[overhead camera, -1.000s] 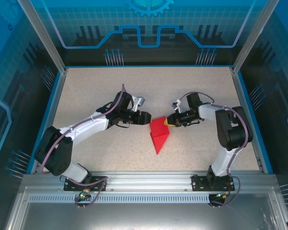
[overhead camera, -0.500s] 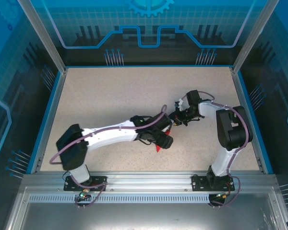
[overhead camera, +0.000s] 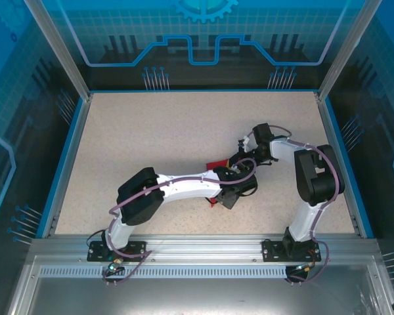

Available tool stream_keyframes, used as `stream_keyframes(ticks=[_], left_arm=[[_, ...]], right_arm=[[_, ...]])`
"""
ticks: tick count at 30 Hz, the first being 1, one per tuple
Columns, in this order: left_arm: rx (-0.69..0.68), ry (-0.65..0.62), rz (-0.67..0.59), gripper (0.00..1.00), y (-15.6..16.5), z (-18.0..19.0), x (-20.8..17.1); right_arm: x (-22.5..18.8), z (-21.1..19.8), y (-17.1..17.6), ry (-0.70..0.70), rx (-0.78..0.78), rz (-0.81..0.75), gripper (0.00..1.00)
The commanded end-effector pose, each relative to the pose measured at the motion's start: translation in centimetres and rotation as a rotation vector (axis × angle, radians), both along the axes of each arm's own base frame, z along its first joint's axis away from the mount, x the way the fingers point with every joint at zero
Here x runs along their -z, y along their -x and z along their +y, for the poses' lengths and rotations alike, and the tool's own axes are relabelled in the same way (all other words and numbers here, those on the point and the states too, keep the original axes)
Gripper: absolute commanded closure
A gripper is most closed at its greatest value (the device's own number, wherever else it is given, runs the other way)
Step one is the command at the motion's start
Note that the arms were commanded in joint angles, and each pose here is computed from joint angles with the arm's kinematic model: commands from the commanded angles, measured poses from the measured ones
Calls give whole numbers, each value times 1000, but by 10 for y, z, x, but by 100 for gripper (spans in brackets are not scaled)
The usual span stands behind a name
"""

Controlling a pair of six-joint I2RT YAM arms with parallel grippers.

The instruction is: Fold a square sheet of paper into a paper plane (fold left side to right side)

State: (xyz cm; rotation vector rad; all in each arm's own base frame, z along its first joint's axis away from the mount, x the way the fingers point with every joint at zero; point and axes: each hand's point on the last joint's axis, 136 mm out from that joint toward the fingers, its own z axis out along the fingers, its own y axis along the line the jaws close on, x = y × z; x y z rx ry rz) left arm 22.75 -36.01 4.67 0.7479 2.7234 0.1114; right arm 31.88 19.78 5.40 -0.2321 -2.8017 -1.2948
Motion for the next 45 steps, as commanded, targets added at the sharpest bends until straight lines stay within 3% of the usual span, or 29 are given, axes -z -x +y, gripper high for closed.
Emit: stream_keyframes(ticks=[1, 16, 23, 34, 38, 45], left_arm=[[-33, -78, -47, 43, -7, 13, -2], [-35, -87, -29, 83, -3, 14, 11], [-31, -46, -16, 91, -2, 7, 9], [-97, 92, 45, 94, -3, 10, 8], [-118, 189, 70, 94, -4, 6, 2], [-126, 502, 167, 94, -6, -14, -16]], right_arm=[[3, 5, 2, 11, -11, 30, 99], [5, 5, 6, 31, -31, 32, 99], [3, 6, 5, 27, -40, 17, 96], [-53, -35, -21, 118, 70, -237, 48], [-68, -64, -20, 168, 160, -311, 36], [-60, -79, 8, 186, 179, -337, 24]])
